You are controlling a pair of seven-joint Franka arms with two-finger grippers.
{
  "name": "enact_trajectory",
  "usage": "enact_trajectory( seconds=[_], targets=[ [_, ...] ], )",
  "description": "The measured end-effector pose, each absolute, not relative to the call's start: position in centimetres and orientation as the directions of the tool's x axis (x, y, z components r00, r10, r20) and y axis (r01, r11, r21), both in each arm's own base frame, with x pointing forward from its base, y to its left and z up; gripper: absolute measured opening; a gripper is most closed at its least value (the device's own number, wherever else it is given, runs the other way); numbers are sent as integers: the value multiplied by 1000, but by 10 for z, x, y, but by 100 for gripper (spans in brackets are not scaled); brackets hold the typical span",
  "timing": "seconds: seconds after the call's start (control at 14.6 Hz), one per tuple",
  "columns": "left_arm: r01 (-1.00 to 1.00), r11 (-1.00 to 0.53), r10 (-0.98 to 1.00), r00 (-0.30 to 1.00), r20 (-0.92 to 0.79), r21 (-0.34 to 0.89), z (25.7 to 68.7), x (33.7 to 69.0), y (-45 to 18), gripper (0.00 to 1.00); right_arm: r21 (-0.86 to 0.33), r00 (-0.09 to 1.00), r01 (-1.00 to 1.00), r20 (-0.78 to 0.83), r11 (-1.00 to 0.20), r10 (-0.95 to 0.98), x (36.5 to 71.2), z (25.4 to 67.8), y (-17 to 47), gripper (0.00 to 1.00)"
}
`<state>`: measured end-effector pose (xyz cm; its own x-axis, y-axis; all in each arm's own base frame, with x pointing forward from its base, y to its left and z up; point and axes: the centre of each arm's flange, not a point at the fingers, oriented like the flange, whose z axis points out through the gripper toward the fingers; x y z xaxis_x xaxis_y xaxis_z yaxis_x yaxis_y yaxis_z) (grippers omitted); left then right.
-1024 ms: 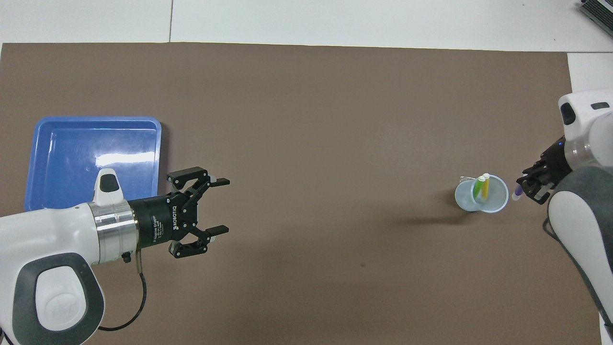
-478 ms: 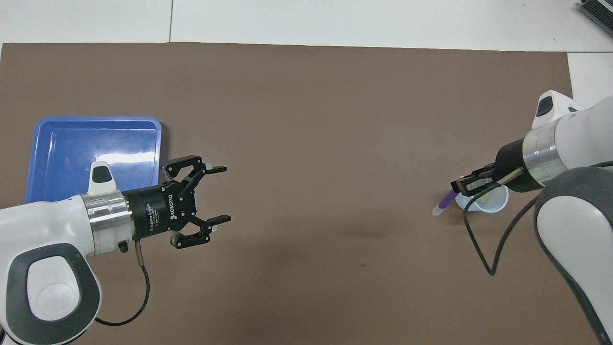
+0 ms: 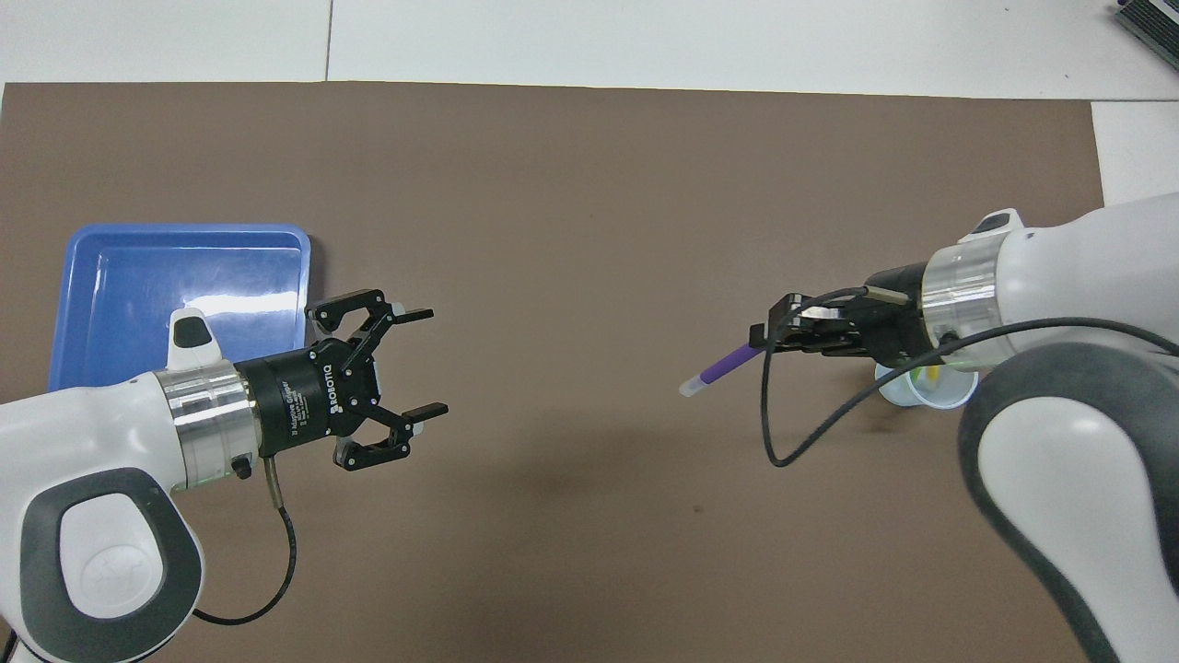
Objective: Right arm passes pens to left for tray arrangement
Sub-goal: 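Lift the purple pen and carry it toward the open left gripper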
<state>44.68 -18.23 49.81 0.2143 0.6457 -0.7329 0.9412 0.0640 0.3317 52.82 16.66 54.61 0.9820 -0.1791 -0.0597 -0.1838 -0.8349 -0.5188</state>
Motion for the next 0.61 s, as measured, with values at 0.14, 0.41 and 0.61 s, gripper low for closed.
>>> enact_trajectory(
  seconds=[0.14, 0.41, 0.61],
  targets=[
    [940, 118, 637, 175, -751, 320, 501, 447, -187, 100, -538, 956, -271, -57, -798, -286, 518, 543, 206, 18],
    [924, 196, 661, 122, -740, 328, 500, 434, -231, 98, -581, 905, -373, -58, -723, -421, 496, 541, 260, 18],
    [932, 198, 657, 104, -747, 305, 496, 426, -250, 100, -609, 881, -407, -65, -680, -469, 486, 547, 283, 18]
  ],
)
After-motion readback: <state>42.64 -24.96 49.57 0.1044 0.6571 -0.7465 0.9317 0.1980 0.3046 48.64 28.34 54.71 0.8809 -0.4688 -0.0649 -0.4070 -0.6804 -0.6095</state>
